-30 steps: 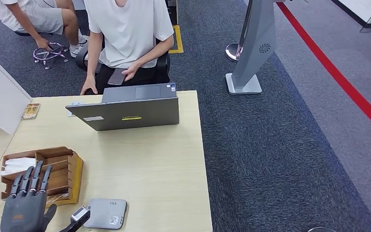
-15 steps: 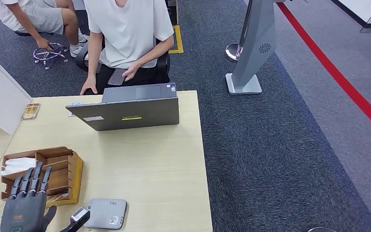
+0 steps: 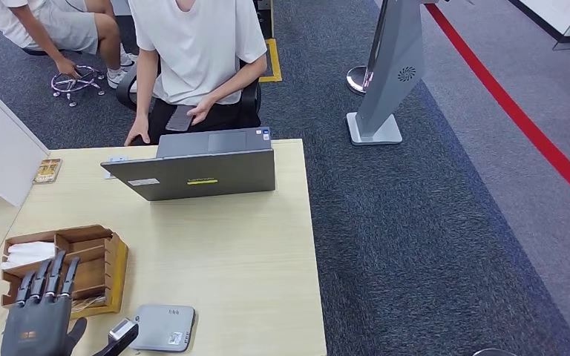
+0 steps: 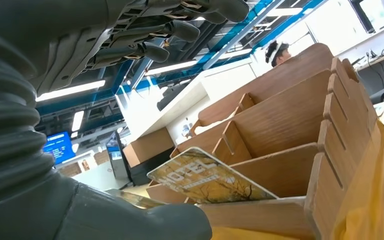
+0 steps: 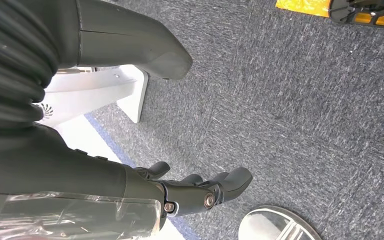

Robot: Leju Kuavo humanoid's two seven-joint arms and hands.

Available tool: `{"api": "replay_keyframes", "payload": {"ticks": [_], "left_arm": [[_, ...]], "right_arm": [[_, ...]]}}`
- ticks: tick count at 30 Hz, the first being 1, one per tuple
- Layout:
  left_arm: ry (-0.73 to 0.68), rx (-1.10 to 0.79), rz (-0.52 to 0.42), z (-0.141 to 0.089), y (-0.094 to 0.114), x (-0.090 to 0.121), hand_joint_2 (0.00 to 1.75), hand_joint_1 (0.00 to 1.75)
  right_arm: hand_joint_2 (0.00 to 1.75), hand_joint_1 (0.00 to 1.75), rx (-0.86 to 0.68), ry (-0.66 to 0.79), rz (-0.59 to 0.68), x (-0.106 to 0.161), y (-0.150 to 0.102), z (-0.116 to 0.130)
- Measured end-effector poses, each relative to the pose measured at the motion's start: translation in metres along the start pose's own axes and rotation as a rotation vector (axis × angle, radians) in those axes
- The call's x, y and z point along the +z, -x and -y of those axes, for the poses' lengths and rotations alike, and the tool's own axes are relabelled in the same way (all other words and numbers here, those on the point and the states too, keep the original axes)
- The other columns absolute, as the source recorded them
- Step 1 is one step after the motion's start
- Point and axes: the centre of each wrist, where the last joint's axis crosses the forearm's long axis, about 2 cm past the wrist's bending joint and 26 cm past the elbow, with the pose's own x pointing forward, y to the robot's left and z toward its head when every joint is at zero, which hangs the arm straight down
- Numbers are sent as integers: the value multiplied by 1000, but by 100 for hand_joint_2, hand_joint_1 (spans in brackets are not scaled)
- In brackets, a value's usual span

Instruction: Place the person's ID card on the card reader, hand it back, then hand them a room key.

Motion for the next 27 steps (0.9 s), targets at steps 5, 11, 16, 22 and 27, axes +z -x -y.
{"api": "replay_keyframes", "payload": {"ticks": [5,11,16,22,27], "left_arm": [[17,1,-8,2,1,3,175,0],[27,4,-11,3,0,5,175,0],[39,7,-12,4,-1,7,175,0],[63,9,-13,4,-3,8,175,0],[63,12,-20,4,-2,8,175,0]], "right_arm": [[175,0,2,-3,0,0,0,0],[175,0,2,-4,0,0,0,0],[175,0,2,-4,0,0,0,0],[175,0,2,-1,0,0,-1,1],[175,0,2,0,0,1,-1,1]]}}
